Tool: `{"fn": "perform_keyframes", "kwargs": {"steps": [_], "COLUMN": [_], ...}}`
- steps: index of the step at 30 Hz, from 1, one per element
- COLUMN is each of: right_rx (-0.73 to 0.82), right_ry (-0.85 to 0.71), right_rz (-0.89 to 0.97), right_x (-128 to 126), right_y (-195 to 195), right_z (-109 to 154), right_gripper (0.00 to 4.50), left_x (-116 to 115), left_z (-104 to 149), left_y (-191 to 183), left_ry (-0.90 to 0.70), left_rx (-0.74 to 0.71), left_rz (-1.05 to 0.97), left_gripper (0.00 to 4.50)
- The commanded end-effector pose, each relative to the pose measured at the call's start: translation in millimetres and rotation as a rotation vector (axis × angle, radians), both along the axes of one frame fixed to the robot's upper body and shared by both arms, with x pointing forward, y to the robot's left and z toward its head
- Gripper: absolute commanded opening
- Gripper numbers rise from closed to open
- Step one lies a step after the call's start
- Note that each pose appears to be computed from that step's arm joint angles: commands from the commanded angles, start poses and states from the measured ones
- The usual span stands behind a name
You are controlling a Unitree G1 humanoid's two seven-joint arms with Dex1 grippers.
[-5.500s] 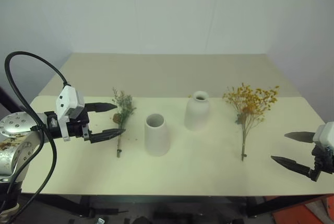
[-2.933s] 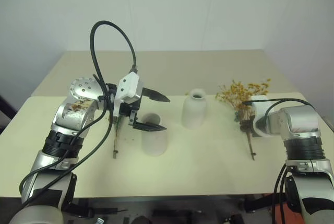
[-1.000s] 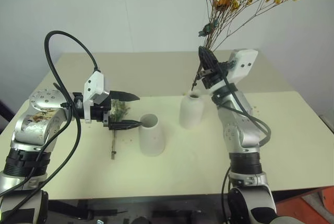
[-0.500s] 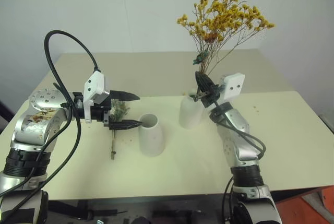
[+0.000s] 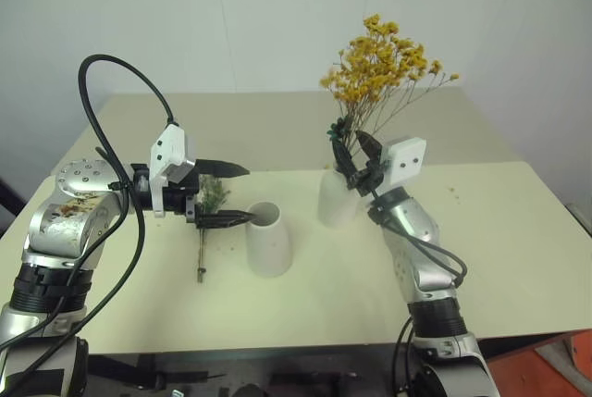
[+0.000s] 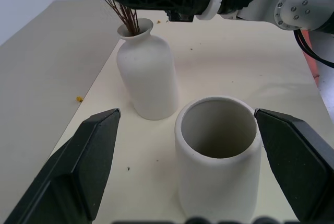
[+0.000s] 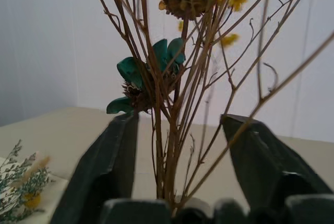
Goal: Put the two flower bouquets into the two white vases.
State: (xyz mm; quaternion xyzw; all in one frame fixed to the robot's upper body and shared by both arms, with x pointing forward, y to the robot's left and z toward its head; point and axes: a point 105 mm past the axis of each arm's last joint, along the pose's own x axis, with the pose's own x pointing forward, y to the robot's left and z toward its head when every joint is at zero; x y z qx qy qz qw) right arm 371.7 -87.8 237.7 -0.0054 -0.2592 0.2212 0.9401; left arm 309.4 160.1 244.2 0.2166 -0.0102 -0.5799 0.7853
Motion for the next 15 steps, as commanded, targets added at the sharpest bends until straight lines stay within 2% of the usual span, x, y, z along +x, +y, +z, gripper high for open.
{"fn": "perform_keyframes", "kwargs": {"steps": [1,2,7,15], "right_rx": [-0.029,-0.044,-0.153,-0.242], "right_ry": [-0.075,-0.074,-0.047,0.012], "right_rz": [0.004,-0.002,-0.038,-0.032], "right_x": [-13.3,-15.3,-25.7,-60.6], "right_y": [1.8,0.8,-11.6,-45.2], "right_z": [17.2,15.9,4.5,2.7], "right_gripper": [4.28,4.46,4.46,4.46], "left_x": [-0.8,-0.7,-0.4,0.3], "left_z": [15.3,15.2,13.9,14.4], "left_y": [0.4,0.3,1.7,5.8], "left_ry": [-0.063,-0.063,-0.064,-0.066], "left_rx": [-0.023,-0.024,-0.022,-0.028], "left_rz": [0.0,0.0,0.008,0.03], "left_gripper": [4.5,4.5,4.5,4.5]}}
